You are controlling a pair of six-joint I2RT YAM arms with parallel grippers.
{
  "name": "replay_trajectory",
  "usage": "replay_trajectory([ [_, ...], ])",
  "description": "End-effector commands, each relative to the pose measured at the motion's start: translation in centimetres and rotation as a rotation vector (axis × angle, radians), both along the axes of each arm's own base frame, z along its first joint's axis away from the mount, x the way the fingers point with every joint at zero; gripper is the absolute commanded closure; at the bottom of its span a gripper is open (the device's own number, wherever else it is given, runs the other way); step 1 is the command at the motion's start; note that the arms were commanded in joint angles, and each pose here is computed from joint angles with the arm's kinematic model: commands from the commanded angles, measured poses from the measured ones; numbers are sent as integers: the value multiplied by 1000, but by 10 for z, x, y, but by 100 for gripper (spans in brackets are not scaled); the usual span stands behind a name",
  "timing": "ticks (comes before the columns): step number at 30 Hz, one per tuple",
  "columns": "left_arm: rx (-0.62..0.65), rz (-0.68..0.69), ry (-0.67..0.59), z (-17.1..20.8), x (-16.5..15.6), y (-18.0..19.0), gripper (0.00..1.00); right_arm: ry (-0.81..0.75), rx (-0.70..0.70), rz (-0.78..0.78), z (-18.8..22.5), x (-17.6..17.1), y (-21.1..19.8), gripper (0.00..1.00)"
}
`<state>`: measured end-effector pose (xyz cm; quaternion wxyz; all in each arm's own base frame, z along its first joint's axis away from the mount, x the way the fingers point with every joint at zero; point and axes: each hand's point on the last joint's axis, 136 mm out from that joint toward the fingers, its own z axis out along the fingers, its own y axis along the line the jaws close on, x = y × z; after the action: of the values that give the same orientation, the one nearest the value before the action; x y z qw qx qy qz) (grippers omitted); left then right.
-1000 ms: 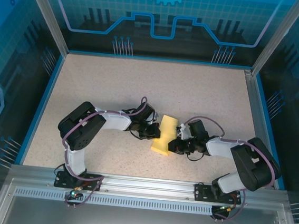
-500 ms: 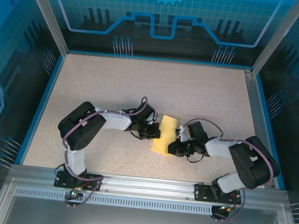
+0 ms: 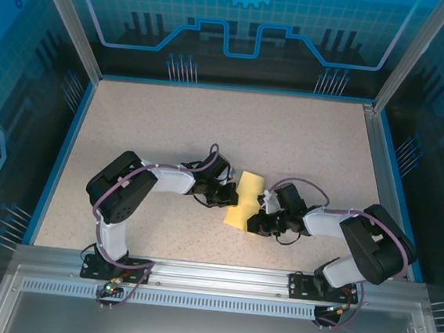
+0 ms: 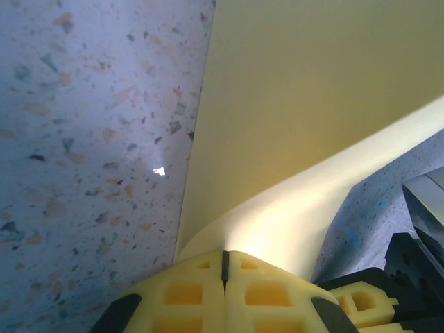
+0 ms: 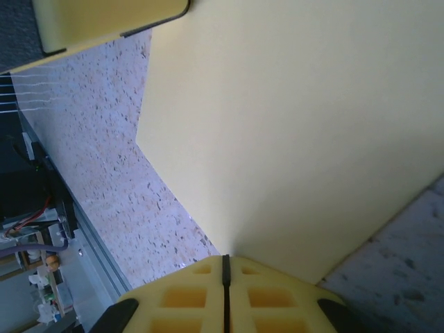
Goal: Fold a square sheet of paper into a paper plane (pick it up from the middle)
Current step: Fold the square sheet of paper in half at the center of the table.
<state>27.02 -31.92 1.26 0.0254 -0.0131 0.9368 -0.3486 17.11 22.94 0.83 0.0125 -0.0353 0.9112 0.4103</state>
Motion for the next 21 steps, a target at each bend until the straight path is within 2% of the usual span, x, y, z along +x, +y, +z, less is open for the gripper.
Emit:
replay_trajectory([
  [1, 144, -9, 63, -31, -19, 22, 100, 90, -115, -15, -35, -21, -18, 93],
  [10, 144, -12, 61, -30, -18, 22, 100, 15, -56, -46, -9, -8, -17, 92],
  [17, 142, -13, 64, -31, -18, 21, 100, 67, -76, -51, -22, -13, -25, 93],
  [21, 145, -13, 64, -31, -18, 22, 100, 12, -21, -82, 1, 4, -24, 92],
])
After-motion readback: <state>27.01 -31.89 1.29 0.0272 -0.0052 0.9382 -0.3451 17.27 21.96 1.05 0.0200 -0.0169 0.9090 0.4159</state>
